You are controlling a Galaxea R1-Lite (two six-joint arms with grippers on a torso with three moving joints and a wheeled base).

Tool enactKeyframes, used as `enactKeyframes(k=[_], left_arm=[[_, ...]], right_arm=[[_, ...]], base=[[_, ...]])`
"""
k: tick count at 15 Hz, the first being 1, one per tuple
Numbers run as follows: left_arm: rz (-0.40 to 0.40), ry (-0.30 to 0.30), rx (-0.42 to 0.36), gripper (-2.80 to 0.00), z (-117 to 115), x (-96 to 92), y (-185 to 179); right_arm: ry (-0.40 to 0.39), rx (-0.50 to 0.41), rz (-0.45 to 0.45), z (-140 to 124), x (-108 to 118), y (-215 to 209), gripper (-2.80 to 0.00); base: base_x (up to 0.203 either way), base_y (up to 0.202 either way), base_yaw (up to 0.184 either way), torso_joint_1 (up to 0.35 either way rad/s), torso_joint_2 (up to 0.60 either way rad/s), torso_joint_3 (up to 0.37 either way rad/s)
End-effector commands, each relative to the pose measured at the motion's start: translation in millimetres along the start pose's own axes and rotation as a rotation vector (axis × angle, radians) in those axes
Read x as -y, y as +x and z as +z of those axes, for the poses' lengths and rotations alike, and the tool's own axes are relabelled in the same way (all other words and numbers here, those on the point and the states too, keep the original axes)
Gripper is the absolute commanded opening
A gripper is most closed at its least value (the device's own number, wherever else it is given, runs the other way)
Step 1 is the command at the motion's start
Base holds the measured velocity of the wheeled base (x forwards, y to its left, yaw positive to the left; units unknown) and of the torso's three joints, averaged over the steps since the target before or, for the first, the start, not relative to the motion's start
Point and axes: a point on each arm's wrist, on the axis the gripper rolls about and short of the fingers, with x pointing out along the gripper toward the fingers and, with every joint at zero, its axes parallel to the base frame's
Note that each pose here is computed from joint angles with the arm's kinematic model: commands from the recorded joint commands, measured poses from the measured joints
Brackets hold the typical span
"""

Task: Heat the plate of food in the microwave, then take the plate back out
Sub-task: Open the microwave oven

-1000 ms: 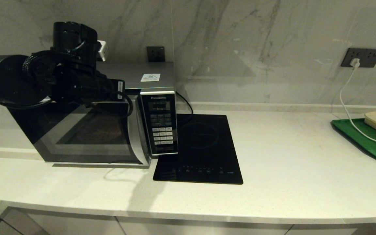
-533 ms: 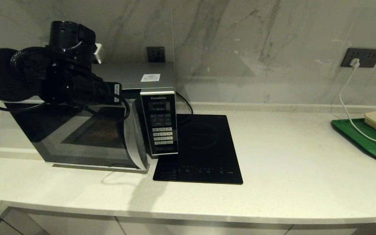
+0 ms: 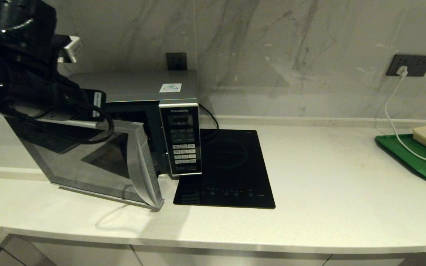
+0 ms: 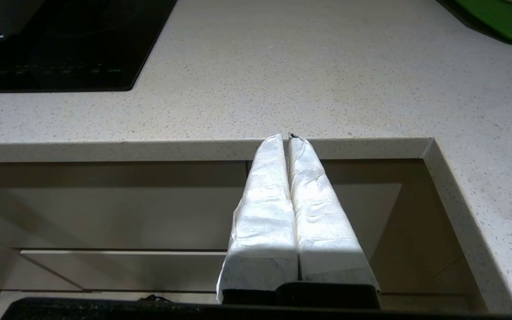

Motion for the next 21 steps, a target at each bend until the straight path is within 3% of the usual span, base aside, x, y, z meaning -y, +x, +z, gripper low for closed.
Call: enactKeyframes(k=[1, 4, 8, 12, 14, 18, 21], left_arm=[[0.009, -0.022, 0.037, -2.80, -1, -20.5, -40], [-0.003, -0.028, 0.038, -2.80, 1, -14.7, -29], [-0.049, -0.059, 0.109, -2.80, 8, 15.5, 13], [-0.061, -0.039, 0.045, -2.80, -2, 34.2, 38], [-0.049, -0.064, -0.001, -2.80, -15, 34.0, 43], [-0.012, -0.035, -0.053, -2.80, -20, 27.3, 32], [0.034, -0.038, -0.024, -2.80, -22, 13.2, 9]], right_arm=[[0.000, -0.003, 0.000, 0, 0, 0, -2.80], [0.001, -0.003, 0.001, 0, 0, 0, -2.80], [0.001, -0.002, -0.001, 0, 0, 0, -2.80], [0.001, -0.003, 0.000, 0, 0, 0, -2.80], [0.000, -0.003, 0.000, 0, 0, 0, -2.80], [0.001, -0.003, 0.000, 0, 0, 0, -2.80], [0.001, -0.002, -0.001, 0, 0, 0, -2.80]], base=[[0.000, 0.000, 0.000, 0.000, 0.00, 0.000], [0.000, 0.000, 0.000, 0.000, 0.00, 0.000], [0.000, 0.000, 0.000, 0.000, 0.00, 0.000], [0.000, 0.000, 0.000, 0.000, 0.00, 0.000], [0.000, 0.000, 0.000, 0.000, 0.00, 0.000], [0.000, 0.000, 0.000, 0.000, 0.00, 0.000], [0.000, 0.000, 0.000, 0.000, 0.00, 0.000]])
